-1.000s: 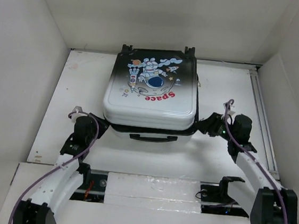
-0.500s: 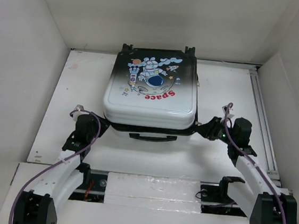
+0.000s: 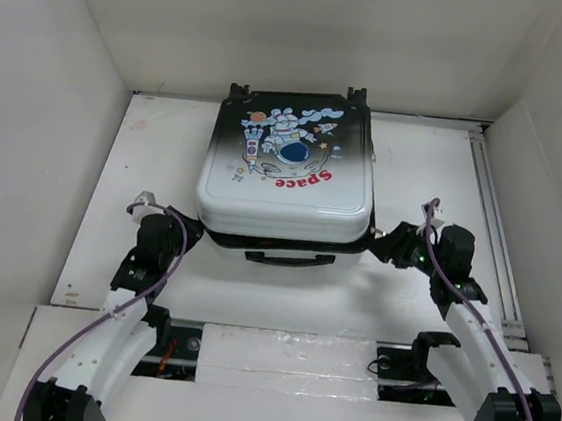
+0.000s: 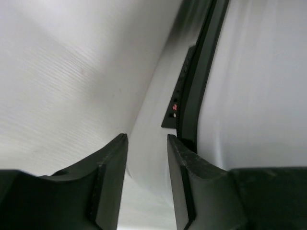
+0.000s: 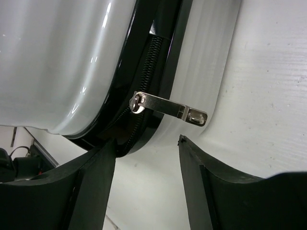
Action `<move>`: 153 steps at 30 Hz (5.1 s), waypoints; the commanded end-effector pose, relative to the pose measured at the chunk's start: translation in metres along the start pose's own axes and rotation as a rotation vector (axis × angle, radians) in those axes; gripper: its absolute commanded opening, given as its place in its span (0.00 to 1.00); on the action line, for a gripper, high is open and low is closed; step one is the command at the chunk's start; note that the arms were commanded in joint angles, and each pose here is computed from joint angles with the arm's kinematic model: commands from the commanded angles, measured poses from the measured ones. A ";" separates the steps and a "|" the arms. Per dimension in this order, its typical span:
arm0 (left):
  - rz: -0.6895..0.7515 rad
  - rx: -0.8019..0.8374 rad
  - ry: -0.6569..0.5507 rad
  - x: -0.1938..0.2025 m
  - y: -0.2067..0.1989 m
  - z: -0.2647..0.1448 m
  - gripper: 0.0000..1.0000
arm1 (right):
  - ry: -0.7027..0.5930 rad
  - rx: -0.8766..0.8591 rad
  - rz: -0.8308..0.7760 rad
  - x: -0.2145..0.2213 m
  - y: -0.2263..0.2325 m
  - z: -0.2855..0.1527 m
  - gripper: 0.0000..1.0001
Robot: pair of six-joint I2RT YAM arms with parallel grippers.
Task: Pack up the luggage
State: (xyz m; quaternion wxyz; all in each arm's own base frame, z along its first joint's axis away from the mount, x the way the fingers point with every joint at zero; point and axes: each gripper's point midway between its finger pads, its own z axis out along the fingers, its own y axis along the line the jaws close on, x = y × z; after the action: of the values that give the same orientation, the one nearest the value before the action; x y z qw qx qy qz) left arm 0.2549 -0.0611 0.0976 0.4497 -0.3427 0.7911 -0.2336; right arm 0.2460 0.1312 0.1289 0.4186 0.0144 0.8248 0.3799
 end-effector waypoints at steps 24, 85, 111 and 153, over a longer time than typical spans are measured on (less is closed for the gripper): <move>0.210 0.541 -0.153 -0.043 -0.115 -0.094 0.24 | -0.117 0.084 -0.131 -0.064 0.019 -0.016 0.74; 0.516 0.477 0.314 0.201 -0.173 -0.065 0.46 | 0.143 -0.185 0.055 0.004 0.011 0.011 0.48; 0.467 0.409 0.210 0.219 -0.227 0.023 0.46 | 0.266 -0.280 -0.059 0.023 0.108 -0.039 0.00; 0.193 0.321 -0.165 0.009 -0.204 -0.046 1.00 | 0.047 0.015 -0.090 -0.020 0.047 -0.039 0.00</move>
State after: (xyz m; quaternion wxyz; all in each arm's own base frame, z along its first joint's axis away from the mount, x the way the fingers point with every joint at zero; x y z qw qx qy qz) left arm 0.2646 -0.2358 0.2603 0.5733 -0.1634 0.7271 -0.3405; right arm 0.2213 0.1519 0.1694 0.3839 -0.0059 0.8357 0.3927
